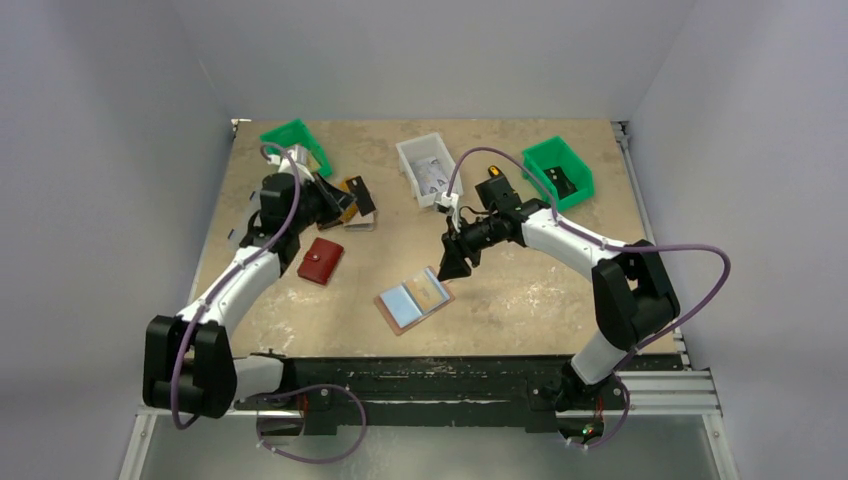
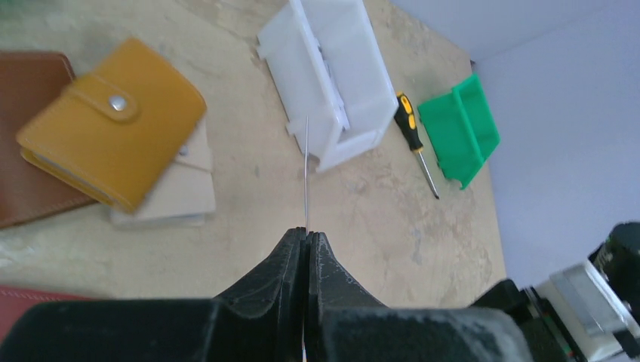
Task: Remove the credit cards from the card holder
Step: Place the credit card in the storage box.
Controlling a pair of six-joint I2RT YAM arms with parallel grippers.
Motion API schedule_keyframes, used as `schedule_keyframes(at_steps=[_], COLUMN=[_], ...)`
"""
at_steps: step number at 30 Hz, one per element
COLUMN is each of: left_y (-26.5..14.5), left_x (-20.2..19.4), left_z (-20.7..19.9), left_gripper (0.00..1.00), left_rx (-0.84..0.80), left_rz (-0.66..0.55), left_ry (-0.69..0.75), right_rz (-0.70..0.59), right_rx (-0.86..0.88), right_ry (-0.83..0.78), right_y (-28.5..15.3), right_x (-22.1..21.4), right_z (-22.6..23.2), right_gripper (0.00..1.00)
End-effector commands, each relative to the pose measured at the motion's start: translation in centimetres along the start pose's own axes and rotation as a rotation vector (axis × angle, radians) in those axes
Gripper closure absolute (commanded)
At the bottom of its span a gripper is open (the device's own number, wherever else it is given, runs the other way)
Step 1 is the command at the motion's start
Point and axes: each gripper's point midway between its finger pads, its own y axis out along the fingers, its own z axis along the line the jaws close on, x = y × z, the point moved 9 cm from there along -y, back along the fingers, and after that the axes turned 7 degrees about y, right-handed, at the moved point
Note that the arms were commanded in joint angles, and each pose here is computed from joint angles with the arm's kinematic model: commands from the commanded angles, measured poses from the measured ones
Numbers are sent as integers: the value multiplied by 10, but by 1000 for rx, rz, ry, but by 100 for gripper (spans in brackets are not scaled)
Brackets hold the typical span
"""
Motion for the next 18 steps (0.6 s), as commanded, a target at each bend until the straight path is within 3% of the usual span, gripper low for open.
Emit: schedule_keyframes(at_steps=[1, 11, 18], left_y=[13, 38, 47], left_x=[38, 104, 92], left_z=[7, 41, 23], left_gripper=[100, 100, 100], left_rx=[-24, 61, -173], left_rz=[-39, -86, -56], left_ry=[53, 71, 22], right_rz=[-46, -48, -153], right_rx=[17, 20, -84], right_ry=[-64, -72, -67], right_y=[-12, -14, -61], right_x=[16, 18, 27], right_z=[9, 11, -2], right_gripper=[48, 48, 47])
